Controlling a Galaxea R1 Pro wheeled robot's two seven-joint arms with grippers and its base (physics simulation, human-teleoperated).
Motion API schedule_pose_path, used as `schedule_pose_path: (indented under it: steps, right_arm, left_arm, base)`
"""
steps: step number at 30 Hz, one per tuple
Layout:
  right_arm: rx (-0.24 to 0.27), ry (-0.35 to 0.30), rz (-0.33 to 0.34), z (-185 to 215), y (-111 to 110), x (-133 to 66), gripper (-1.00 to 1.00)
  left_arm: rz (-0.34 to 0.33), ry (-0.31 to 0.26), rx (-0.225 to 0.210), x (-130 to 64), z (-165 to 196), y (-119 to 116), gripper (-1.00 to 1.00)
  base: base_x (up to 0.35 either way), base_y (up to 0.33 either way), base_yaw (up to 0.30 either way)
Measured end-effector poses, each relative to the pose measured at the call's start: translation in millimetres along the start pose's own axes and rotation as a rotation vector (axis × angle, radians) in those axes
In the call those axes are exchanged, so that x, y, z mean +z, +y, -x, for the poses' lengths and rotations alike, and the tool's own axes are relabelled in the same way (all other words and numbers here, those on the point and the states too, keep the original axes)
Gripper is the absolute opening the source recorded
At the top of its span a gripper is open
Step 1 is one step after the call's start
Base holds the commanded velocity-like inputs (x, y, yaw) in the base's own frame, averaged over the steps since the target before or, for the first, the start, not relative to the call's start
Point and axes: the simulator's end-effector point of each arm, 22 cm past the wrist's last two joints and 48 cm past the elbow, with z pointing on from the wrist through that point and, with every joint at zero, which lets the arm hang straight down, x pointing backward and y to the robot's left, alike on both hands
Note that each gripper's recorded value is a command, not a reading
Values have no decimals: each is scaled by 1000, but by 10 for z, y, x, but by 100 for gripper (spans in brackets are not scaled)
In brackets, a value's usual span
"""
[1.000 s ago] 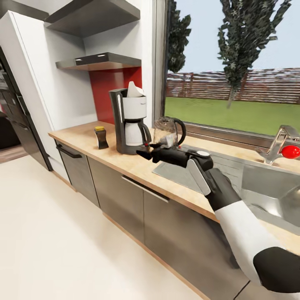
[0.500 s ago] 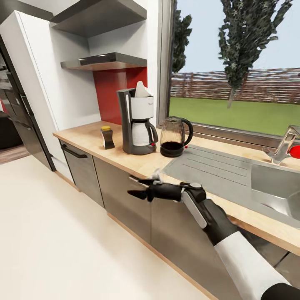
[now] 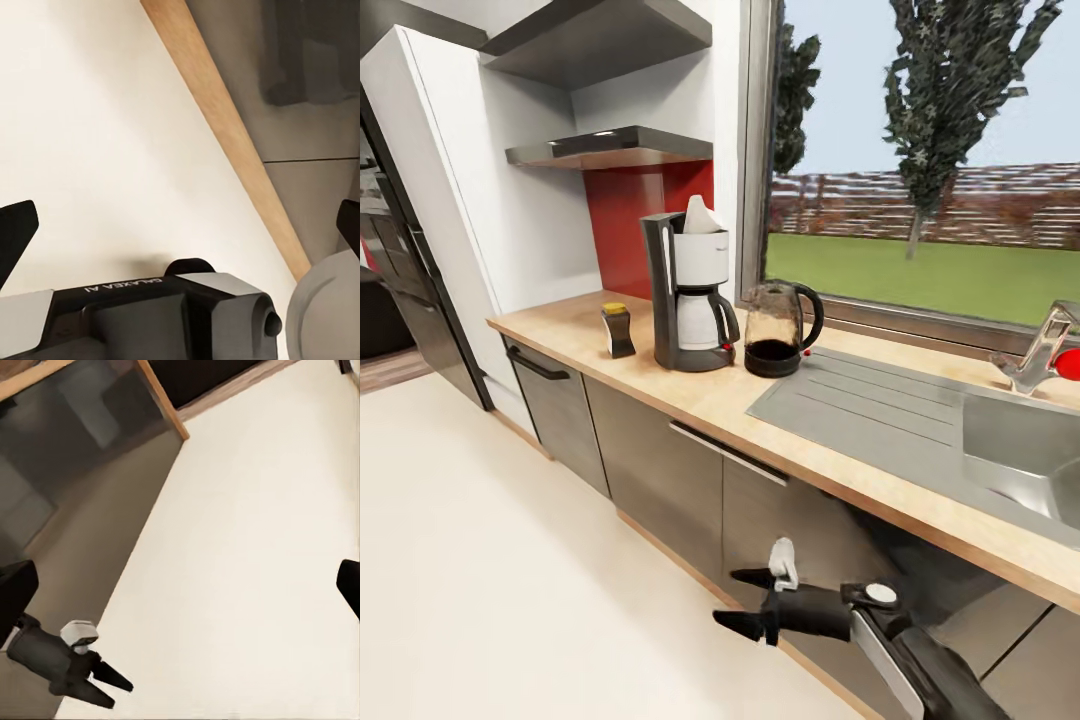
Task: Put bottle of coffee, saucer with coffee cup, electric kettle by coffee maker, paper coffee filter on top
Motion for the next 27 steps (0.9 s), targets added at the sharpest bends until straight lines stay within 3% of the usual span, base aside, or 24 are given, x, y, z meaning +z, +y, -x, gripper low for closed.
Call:
schedule_pose_path:
  steps: [3, 7, 13, 17, 20, 27]
  right_arm:
    - [85, 44, -56, -782, -215, -263, 100]
    - [141, 69, -88, -1241, -311, -438, 100]
    - [281, 138, -134, -2005, -319, -769, 100]
    - [347, 179, -190, -2458, -303, -1018, 100]
    - [418, 237, -267, -2959, -234, -1335, 100]
    - [456, 274, -337, -3232, -218, -1540, 100]
  left_arm:
    - [0, 0, 0, -1, 0, 2, 100]
    - [1, 0, -1, -2, -3, 3, 100]
    - [2, -8, -5, -2, 16, 5, 100]
    - [10, -55, -34, -7, 124, 28, 100]
    - [19, -107, -67, -18, 233, 52, 100]
    - [20, -121, -82, -14, 249, 50, 100]
  base:
    - [0, 0, 0]
    - [0, 0, 0]
    - [0, 0, 0]
    - [0, 0, 0]
    - [0, 0, 0]
    - [0, 0, 0]
